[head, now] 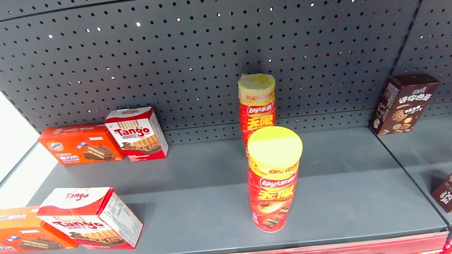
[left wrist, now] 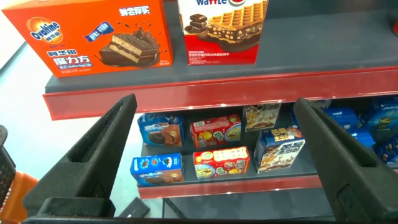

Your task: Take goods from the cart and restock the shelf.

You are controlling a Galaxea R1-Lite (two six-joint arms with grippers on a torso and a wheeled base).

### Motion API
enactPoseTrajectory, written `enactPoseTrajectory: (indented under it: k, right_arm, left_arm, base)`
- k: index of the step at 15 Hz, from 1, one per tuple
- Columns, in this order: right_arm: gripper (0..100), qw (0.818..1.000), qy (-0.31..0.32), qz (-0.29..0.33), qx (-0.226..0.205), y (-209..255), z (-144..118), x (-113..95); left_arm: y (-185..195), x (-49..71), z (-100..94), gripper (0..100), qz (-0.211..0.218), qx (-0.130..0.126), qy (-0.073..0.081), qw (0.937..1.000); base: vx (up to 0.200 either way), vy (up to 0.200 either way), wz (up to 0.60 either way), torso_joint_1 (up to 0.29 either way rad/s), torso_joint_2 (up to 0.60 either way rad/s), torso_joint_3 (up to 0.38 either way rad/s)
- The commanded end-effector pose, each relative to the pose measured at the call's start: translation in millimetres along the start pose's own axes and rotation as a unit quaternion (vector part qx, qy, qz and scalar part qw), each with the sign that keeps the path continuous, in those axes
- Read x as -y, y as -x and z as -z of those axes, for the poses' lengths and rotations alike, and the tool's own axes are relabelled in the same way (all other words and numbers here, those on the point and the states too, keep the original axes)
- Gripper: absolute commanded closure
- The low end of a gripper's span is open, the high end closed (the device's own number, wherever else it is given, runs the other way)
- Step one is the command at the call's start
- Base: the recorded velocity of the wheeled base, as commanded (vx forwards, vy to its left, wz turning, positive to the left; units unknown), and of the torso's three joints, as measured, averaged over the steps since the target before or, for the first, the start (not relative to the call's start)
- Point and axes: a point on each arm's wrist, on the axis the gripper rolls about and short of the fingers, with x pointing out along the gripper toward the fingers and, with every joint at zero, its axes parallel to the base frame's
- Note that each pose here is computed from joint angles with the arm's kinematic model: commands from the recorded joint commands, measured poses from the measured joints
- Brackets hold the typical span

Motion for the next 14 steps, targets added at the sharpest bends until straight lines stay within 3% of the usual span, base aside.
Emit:
enactPoseTrajectory:
  k: [1, 14]
  right_arm:
    - [0, 1.0, 0.0, 0.0, -0.002, -0.2, 0.0, 0.0]
    - [0, 1.0, -0.001, -0.002, -0.001, -0.2, -0.1, -0.1]
  left_arm:
    - [-0.1, 0.0, 0.1, 0, 0.0, -0.001, 0.0, 1.0]
    - [-0.1, 0.0, 0.1, 0, -0.001, -0.001, 0.001, 1.0]
  base:
    - [0.0, 0.0, 0.0, 0.0, 0.0, 0.0]
    - [0.0, 0.0, 0.0, 0.0, 0.0, 0.0]
